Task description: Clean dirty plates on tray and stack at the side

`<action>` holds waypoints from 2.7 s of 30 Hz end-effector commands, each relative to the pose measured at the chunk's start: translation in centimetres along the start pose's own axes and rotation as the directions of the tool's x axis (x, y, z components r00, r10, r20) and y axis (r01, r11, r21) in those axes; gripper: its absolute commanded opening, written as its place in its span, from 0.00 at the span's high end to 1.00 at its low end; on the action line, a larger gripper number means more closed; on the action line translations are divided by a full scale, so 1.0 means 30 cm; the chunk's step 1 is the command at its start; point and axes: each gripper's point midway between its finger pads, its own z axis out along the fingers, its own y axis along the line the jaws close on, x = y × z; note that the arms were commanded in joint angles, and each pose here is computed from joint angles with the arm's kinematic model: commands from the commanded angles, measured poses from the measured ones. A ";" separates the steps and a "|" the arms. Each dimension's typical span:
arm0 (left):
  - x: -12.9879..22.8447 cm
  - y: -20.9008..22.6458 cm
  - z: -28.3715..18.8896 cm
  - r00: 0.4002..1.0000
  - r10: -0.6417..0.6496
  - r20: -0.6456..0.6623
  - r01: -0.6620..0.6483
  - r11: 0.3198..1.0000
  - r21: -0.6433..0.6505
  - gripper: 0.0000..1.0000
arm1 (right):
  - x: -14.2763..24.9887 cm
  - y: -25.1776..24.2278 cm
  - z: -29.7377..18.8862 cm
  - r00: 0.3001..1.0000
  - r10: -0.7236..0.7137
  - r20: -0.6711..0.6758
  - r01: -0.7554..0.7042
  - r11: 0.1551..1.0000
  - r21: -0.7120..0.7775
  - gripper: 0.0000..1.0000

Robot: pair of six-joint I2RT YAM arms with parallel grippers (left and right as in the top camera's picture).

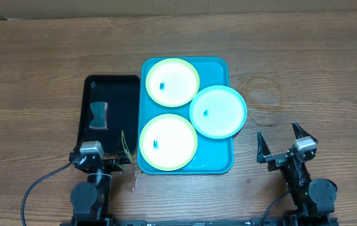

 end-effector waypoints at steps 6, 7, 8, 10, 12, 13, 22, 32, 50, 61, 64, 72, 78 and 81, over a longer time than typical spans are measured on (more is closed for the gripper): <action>-0.001 -0.002 -0.001 1.000 0.023 0.006 -0.023 1.000 0.001 0.00 | 0.005 -0.007 0.000 1.000 -0.005 0.005 0.005 1.000 0.011 0.00; -0.001 -0.002 -0.001 1.000 0.023 0.006 -0.023 1.000 0.001 0.00 | 0.005 -0.007 0.000 1.000 -0.005 0.005 0.005 1.000 0.011 0.00; -0.001 -0.002 -0.001 1.000 0.023 0.006 -0.023 1.000 0.001 0.00 | 0.005 -0.007 0.000 1.000 -0.005 0.005 0.005 1.000 0.011 0.00; -0.001 -0.002 -0.001 1.000 0.023 0.006 -0.023 1.000 0.001 0.00 | 0.005 -0.007 0.000 1.000 -0.005 0.005 0.005 1.000 0.011 0.00; -0.001 -0.002 -0.001 1.000 0.023 0.006 -0.023 1.000 0.001 0.00 | 0.005 -0.007 0.000 1.000 -0.005 0.005 0.005 1.000 0.011 0.00; -0.001 -0.002 -0.001 1.000 0.022 0.006 -0.022 1.000 0.001 0.00 | 0.005 -0.007 0.000 1.000 -0.005 0.005 0.005 1.000 0.011 0.01; -0.001 -0.002 -0.001 1.000 0.022 0.006 -0.022 1.000 0.001 0.00 | 0.005 -0.007 0.000 1.000 -0.005 0.005 0.005 1.000 0.011 0.00; -0.001 -0.002 -0.001 1.000 0.023 0.006 -0.023 1.000 0.001 0.00 | 0.005 -0.007 0.000 1.000 -0.005 0.005 0.005 1.000 0.011 0.00; -0.001 -0.003 -0.001 1.000 0.022 0.006 -0.022 1.000 0.002 0.00 | 0.005 -0.007 0.000 1.000 -0.005 0.005 0.005 1.000 0.011 0.00; -0.003 -0.002 -0.001 1.000 0.022 0.008 -0.022 1.000 0.001 0.00 | 0.004 -0.007 0.000 1.000 -0.005 0.006 0.004 1.000 0.011 0.00; -0.017 -0.005 -0.001 0.999 0.021 0.025 -0.021 1.000 0.004 0.00 | 0.001 -0.007 0.000 1.000 0.001 0.009 -0.001 1.000 0.011 0.00; -0.128 -0.022 -0.012 0.987 -0.019 0.157 0.014 0.999 0.029 0.00 | -0.047 -0.006 -0.002 0.993 0.093 0.068 -0.094 0.996 0.004 0.00; -0.208 -0.099 -0.045 0.985 -0.026 0.169 0.001 0.989 0.146 0.00 | -0.095 -0.002 -0.011 0.981 0.172 0.092 -0.172 0.985 -0.010 0.00; -0.249 -0.109 -0.072 0.989 -0.024 0.144 0.002 0.988 0.152 0.00 | -0.129 0.000 -0.022 0.978 0.189 0.094 -0.188 0.982 -0.013 0.00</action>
